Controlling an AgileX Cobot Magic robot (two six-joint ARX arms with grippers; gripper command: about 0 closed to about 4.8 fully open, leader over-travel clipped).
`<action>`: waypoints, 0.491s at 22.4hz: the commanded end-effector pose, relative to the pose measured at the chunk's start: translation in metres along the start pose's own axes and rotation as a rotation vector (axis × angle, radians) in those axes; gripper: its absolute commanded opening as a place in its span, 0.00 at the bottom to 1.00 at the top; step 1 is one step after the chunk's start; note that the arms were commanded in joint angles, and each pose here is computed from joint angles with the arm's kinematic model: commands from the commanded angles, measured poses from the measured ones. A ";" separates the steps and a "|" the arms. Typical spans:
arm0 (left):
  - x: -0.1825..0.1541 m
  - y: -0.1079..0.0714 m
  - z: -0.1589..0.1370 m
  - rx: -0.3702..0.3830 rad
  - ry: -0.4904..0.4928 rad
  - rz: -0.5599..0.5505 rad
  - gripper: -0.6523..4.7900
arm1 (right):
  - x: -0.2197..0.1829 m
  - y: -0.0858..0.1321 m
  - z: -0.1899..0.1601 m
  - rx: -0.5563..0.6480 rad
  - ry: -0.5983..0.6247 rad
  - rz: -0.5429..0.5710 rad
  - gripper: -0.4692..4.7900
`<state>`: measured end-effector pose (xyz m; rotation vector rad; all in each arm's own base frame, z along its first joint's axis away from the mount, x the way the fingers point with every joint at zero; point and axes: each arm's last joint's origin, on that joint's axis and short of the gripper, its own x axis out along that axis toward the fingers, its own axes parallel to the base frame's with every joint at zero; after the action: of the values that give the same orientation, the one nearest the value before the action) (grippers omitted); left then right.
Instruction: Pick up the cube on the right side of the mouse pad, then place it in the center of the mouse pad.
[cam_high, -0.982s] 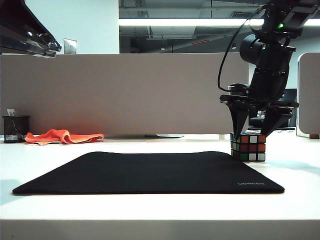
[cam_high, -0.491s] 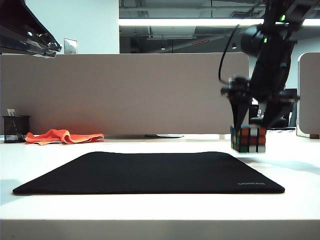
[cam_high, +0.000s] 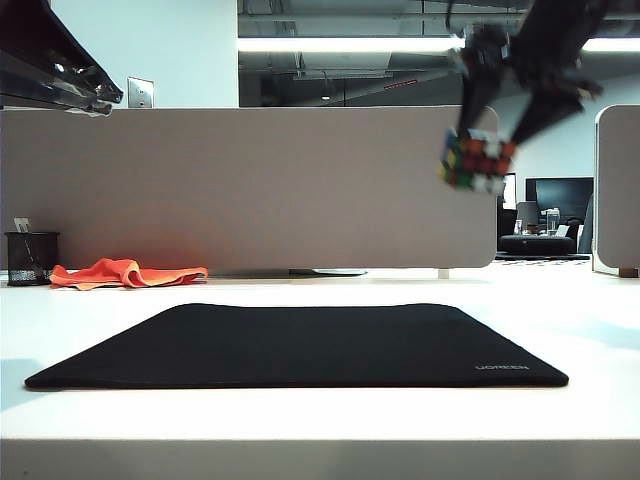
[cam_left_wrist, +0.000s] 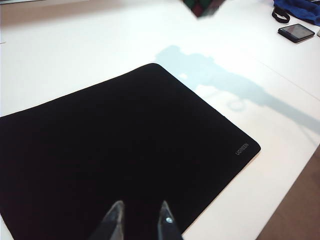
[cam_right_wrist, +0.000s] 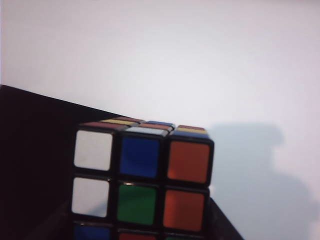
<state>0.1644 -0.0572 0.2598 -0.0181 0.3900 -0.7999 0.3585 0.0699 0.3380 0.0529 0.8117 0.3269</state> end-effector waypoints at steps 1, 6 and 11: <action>-0.001 -0.001 0.003 0.009 -0.015 -0.007 0.28 | -0.014 0.030 0.007 -0.066 -0.077 0.111 0.64; -0.001 0.000 0.003 0.010 -0.016 -0.006 0.28 | 0.002 0.073 0.002 -0.153 -0.061 0.151 0.64; -0.001 0.000 0.003 0.010 -0.016 -0.006 0.28 | 0.034 0.098 -0.008 -0.219 -0.004 0.163 0.64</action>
<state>0.1644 -0.0572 0.2598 -0.0181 0.3900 -0.8003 0.3459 0.1673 0.3257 -0.0667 0.7890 0.5677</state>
